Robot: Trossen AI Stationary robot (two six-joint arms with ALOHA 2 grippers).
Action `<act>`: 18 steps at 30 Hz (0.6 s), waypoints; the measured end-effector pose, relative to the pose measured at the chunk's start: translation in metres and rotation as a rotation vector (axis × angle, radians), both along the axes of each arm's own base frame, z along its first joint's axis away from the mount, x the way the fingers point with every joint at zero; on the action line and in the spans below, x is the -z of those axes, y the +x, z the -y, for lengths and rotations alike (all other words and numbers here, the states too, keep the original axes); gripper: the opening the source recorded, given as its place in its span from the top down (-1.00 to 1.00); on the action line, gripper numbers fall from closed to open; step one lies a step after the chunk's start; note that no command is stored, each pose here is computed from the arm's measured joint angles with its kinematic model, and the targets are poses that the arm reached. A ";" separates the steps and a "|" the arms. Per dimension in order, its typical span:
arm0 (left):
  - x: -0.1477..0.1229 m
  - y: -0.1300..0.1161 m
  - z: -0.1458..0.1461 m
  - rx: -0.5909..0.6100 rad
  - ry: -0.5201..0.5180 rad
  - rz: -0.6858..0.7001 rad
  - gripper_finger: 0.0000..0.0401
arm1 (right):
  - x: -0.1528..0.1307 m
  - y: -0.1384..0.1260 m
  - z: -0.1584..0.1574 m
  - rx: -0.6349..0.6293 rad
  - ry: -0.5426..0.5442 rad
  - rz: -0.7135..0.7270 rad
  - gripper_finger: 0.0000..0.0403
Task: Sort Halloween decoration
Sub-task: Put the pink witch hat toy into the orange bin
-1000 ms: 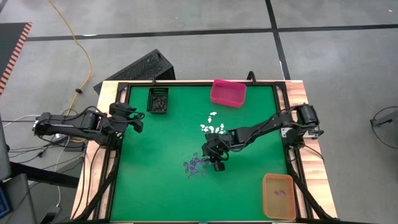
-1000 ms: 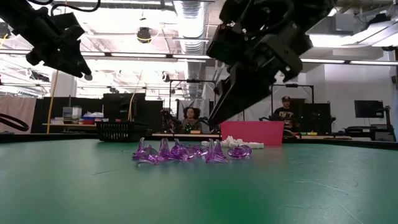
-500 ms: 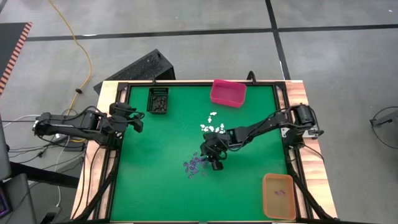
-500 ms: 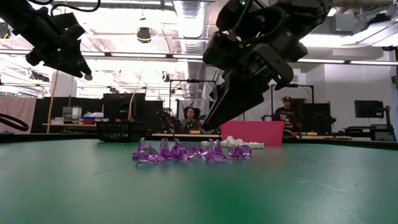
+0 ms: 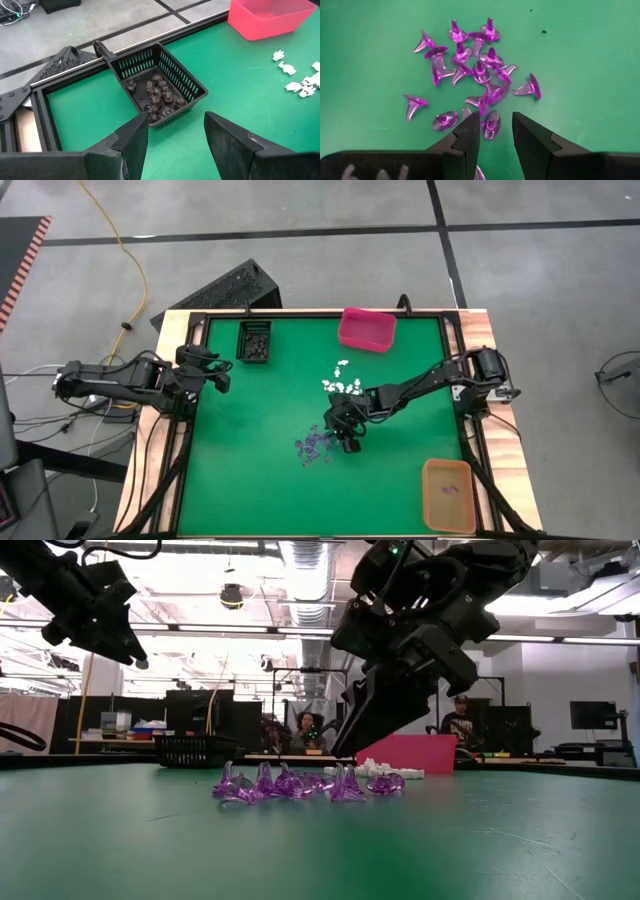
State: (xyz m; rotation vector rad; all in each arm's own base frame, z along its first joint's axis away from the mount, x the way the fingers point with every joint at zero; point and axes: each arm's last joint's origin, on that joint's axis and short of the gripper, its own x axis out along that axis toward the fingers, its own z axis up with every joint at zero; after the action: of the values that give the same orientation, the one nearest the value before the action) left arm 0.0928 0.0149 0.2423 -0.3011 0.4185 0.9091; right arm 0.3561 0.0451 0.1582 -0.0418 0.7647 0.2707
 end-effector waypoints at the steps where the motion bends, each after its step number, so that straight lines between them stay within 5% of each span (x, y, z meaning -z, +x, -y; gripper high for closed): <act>1: 0.000 0.000 0.000 0.000 0.000 0.000 0.09 | 0.000 0.000 0.000 -0.001 0.000 0.001 0.29; 18: 0.000 0.000 0.000 0.000 0.001 -0.001 0.09 | 0.008 0.004 0.003 -0.010 0.027 -0.004 0.41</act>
State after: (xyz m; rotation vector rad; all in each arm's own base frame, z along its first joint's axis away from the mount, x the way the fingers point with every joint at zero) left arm 0.0927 0.0149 0.2423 -0.3002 0.4192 0.9095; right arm 0.3604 0.0422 0.1502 -0.0193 0.7644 0.2903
